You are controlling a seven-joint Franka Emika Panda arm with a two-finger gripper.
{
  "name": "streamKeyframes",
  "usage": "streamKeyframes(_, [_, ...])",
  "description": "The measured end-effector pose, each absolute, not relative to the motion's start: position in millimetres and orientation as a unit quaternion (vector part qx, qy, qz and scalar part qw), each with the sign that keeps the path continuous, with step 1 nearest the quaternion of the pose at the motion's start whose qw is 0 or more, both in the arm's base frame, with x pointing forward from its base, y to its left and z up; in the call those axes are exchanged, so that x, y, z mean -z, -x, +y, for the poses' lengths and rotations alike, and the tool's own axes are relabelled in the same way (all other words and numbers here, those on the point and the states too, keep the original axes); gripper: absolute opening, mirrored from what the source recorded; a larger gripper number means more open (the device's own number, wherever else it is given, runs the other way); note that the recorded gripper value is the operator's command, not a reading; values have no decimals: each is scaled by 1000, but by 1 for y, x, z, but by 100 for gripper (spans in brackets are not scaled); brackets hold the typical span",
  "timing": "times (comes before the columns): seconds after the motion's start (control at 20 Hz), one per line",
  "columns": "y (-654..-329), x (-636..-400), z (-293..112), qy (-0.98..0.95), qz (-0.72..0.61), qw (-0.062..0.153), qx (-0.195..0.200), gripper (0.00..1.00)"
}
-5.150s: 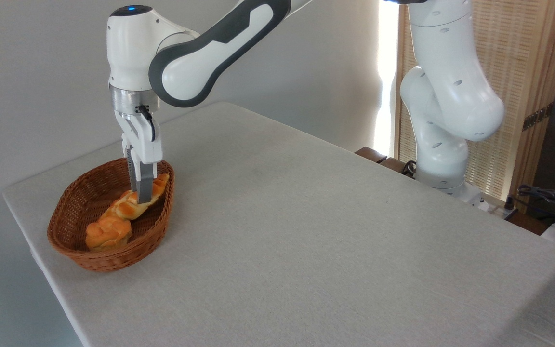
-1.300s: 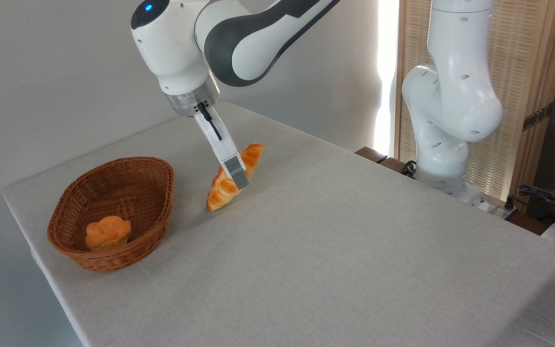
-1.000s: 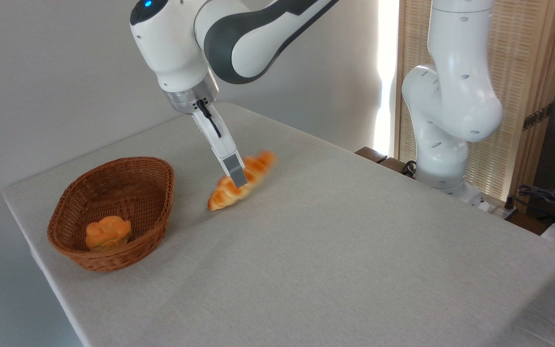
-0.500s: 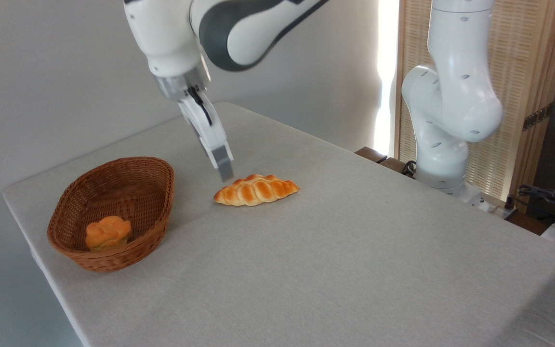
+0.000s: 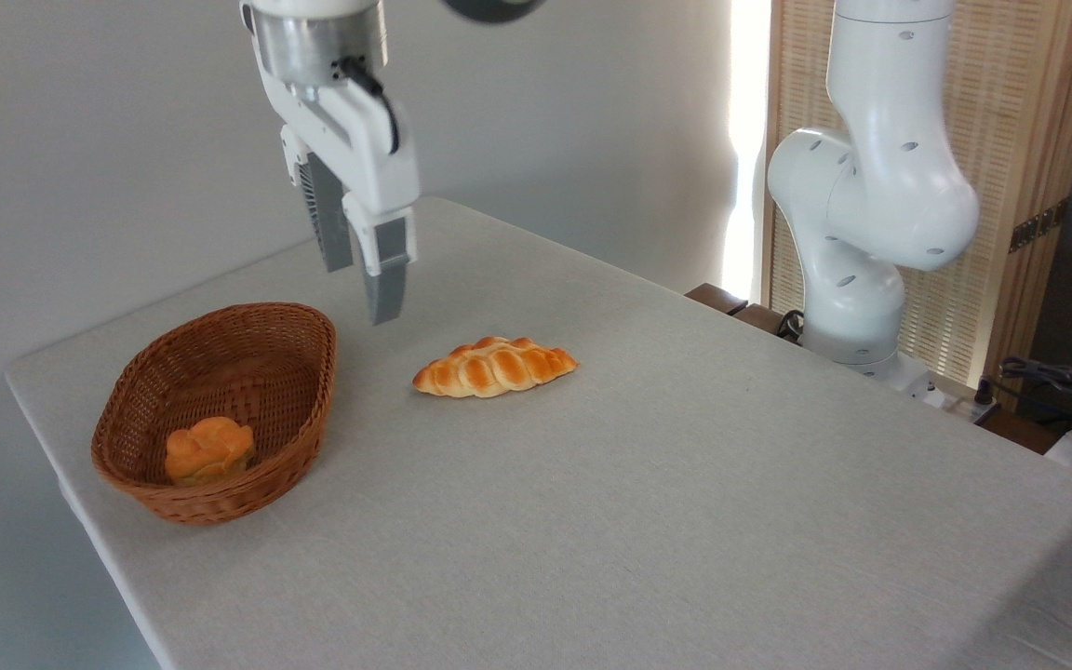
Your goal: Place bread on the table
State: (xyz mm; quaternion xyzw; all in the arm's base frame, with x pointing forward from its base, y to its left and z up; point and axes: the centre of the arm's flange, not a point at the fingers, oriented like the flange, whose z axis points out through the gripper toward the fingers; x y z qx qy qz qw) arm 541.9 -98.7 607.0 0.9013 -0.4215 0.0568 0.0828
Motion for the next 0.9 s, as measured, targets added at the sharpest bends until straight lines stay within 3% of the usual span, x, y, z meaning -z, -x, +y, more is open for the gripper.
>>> streamKeyframes(0.2, [-540,-622,-77,-906,-420,34,-33,100])
streamKeyframes(0.3, [-540,-625,-71,-908,-418,23,-26,100])
streamKeyframes(0.9, [-541,-623,-46,-926,-378,23,-9,100])
